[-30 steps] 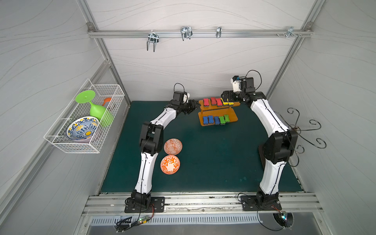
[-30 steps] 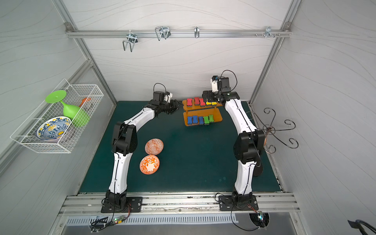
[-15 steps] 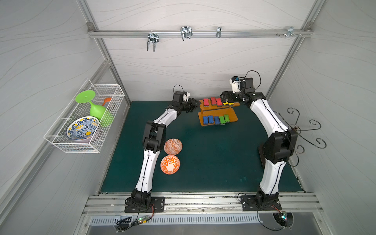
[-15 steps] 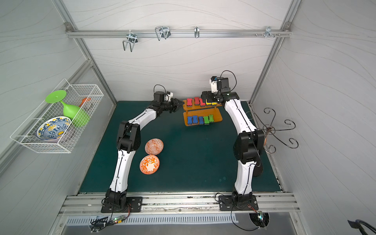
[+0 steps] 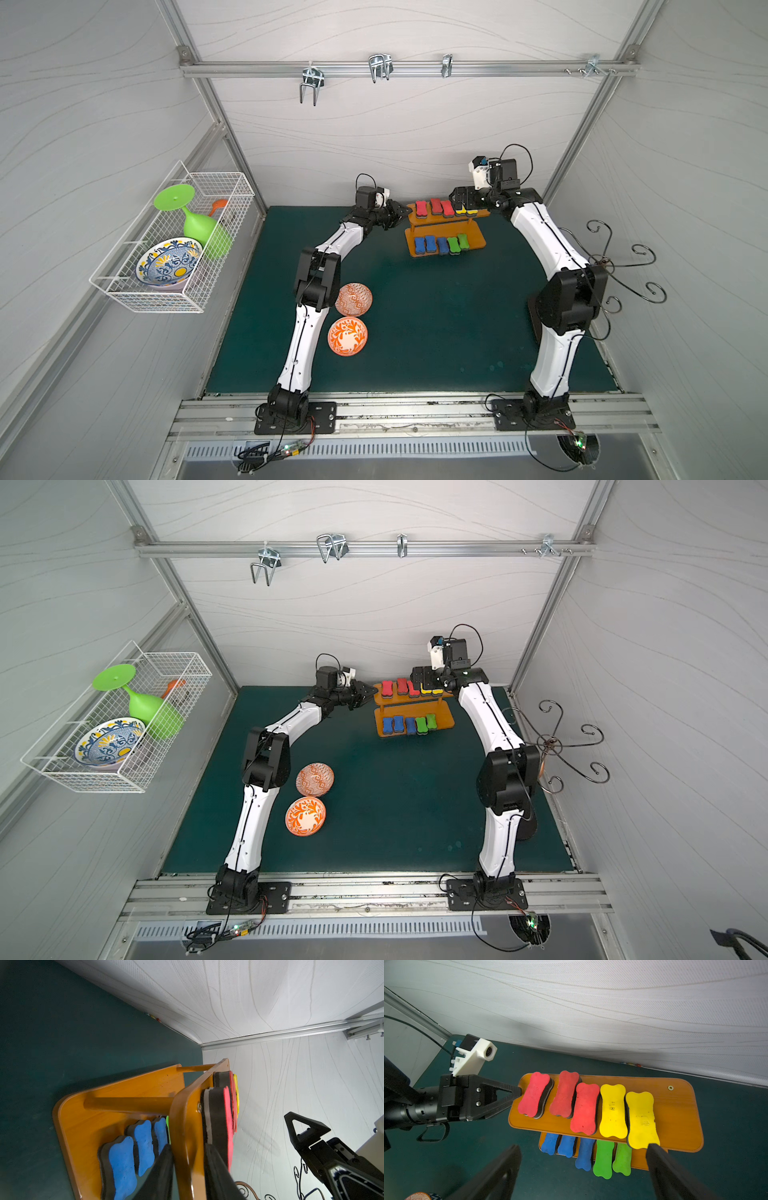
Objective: Remove the whiteboard erasers from the shelf
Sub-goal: Move the shelf to the center of the board.
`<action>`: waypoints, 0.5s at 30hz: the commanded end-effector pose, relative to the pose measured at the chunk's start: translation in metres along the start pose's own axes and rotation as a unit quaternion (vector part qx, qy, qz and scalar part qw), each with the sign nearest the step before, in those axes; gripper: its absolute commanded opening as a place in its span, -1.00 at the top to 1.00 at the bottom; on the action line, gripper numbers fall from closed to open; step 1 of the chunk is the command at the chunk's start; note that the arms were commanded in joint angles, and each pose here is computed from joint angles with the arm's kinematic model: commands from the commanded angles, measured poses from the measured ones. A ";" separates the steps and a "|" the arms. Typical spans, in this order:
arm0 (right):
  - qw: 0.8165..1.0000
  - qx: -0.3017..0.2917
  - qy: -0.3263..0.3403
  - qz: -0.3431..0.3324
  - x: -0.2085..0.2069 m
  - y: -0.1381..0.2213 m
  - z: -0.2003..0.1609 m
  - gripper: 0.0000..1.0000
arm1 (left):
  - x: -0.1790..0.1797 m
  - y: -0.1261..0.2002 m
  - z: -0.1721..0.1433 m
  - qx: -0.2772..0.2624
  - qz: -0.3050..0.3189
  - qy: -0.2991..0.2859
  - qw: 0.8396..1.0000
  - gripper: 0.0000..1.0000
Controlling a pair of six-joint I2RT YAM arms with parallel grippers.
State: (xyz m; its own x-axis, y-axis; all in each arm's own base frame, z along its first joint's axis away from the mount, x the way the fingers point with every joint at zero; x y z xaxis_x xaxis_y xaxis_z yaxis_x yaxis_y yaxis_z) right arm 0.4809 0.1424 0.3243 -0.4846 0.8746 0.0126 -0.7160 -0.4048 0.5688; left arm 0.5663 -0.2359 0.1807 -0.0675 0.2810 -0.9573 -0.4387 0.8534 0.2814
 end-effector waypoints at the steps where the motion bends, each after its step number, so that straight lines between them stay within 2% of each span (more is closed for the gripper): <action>1: 1.000 -0.011 0.009 0.002 0.003 0.015 0.006 -0.98 | -0.009 -0.004 0.002 0.002 -0.032 -0.019 0.999 0.42; 5: 1.000 -0.011 0.011 -0.001 0.003 0.017 0.006 -0.98 | -0.006 -0.005 0.000 0.005 -0.034 -0.014 0.999 0.44; 10: 1.000 -0.011 0.012 -0.003 0.003 0.018 0.005 -0.98 | -0.005 -0.005 -0.002 0.008 -0.042 -0.009 0.999 0.62; 15: 1.000 -0.008 0.012 -0.003 0.003 0.017 0.005 -0.98 | -0.007 -0.004 -0.002 0.010 -0.046 -0.009 0.999 0.70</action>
State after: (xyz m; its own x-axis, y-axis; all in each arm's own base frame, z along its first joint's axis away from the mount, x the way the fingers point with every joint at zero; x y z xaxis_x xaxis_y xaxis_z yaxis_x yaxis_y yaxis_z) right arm 0.4789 0.1418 0.3225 -0.4849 0.8745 0.0119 -0.7124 -0.4028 0.5747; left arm 0.5659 -0.2353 0.1761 -0.1080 0.2346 -0.9661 -0.4363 0.8620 0.2581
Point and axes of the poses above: each gripper's point midway between its finger pads, its own y axis back along the fingers, its own x axis along the line the jaws close on, z = x × y, the point moved 8 cm from there along y, back along the fingers, and after that the axes turned 11 degrees about y, right-handed, at the moved point
